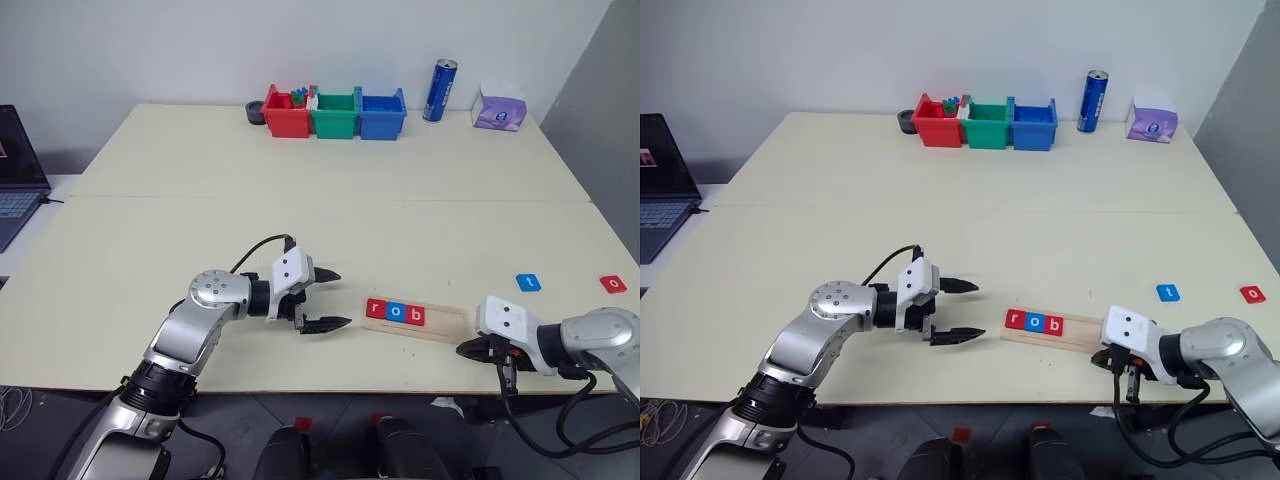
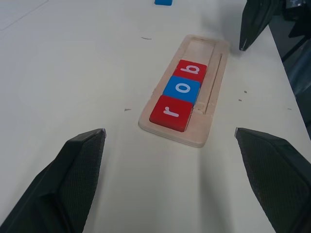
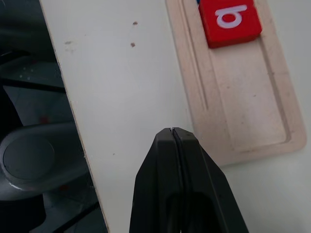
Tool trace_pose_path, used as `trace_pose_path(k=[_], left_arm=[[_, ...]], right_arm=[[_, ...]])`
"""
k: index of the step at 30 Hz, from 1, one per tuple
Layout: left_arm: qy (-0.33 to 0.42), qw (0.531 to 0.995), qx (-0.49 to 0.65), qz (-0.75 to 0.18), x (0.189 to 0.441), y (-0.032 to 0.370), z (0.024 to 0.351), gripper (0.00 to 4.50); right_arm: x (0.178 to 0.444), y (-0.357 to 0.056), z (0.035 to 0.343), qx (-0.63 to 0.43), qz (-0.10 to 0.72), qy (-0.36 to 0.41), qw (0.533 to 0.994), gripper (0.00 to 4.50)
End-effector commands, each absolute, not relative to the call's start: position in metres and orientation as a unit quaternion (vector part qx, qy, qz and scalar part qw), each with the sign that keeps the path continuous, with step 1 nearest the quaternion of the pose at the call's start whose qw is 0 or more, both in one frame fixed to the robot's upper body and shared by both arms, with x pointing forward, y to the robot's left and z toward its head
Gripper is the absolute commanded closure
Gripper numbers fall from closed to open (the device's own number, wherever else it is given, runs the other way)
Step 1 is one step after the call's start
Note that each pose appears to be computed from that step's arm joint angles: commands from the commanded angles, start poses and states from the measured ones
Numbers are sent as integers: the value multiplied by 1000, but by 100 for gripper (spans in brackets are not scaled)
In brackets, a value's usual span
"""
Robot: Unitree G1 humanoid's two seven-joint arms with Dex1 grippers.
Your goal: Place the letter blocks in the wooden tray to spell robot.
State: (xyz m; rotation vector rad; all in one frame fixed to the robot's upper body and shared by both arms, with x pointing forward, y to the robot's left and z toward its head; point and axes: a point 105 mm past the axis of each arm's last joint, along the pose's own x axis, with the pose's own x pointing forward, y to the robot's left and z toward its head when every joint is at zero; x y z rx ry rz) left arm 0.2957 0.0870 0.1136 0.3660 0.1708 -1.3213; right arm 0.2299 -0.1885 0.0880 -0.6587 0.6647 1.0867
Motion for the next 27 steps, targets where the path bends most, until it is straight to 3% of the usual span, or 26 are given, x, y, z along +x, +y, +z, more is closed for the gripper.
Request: trace_pose_path(k=[1, 22, 27], left_arm=[[55, 769, 179, -611, 296, 85, 125, 0], [52, 771, 179, -609, 295, 82, 129, 0], [47, 778, 170, -603, 297, 82, 132, 0]], right_arm=[[235, -188, 86, -318, 493, 296, 754, 447], [245, -192, 105, -307, 487, 268, 773, 447], [254, -217, 137, -261, 428, 236, 833, 447]])
